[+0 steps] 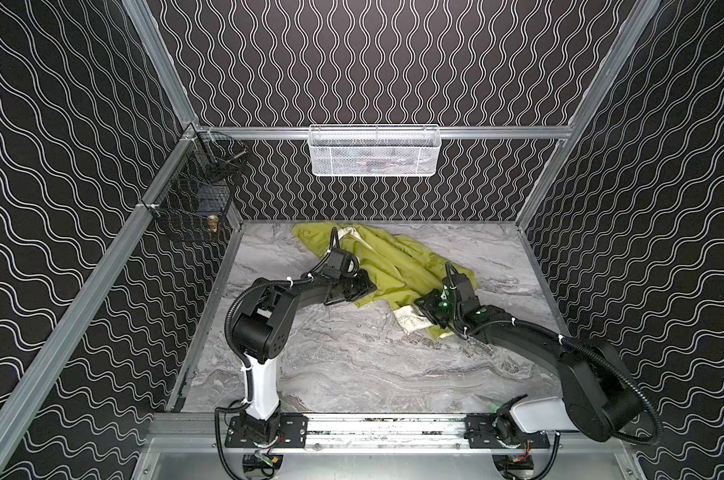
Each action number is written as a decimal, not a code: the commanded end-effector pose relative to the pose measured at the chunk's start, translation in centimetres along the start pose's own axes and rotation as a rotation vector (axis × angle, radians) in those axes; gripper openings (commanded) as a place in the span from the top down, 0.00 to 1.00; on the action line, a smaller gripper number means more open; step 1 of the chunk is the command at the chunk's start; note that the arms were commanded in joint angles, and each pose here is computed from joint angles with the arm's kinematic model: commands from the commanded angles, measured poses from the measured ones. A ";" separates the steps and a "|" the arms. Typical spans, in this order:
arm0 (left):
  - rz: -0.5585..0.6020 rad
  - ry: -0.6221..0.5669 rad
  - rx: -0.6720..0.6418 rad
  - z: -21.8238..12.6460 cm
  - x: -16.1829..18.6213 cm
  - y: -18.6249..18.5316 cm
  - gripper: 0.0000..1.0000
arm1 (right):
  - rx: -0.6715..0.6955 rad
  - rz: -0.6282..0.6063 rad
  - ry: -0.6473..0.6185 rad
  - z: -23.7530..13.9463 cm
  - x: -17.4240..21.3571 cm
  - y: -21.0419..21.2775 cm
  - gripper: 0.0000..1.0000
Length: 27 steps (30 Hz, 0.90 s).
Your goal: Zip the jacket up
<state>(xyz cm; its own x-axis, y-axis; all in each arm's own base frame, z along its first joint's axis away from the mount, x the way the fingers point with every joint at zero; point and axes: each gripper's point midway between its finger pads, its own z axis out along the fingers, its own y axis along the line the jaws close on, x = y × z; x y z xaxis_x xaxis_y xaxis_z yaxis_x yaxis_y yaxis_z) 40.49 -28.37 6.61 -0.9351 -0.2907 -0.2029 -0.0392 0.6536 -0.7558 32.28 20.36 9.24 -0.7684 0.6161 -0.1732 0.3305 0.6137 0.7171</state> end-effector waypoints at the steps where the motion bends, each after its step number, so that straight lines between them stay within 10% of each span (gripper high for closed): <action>1: 0.020 -0.017 0.009 -0.3 -0.4 -0.5 0.91 | -0.014 -0.006 -0.027 0.1 -0.8 0.5 0.79; 10: 0.014 -0.014 -0.006 -0.2 -0.1 0.2 0.92 | -0.015 -0.023 -0.031 -0.2 -0.9 0.7 1.00; 27: -0.050 -0.057 -0.090 -0.7 -5.1 6.0 0.96 | -0.347 -0.240 0.286 -4.8 5.0 7.1 1.00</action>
<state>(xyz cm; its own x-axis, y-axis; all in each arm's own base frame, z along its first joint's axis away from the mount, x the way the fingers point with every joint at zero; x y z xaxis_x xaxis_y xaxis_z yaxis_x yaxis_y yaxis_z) 44.09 -23.53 3.89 -0.9131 -0.3603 -0.1908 -0.1170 0.6800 -0.7238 29.63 23.76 14.49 -0.8976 0.3978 -0.1901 0.0724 0.5582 0.8265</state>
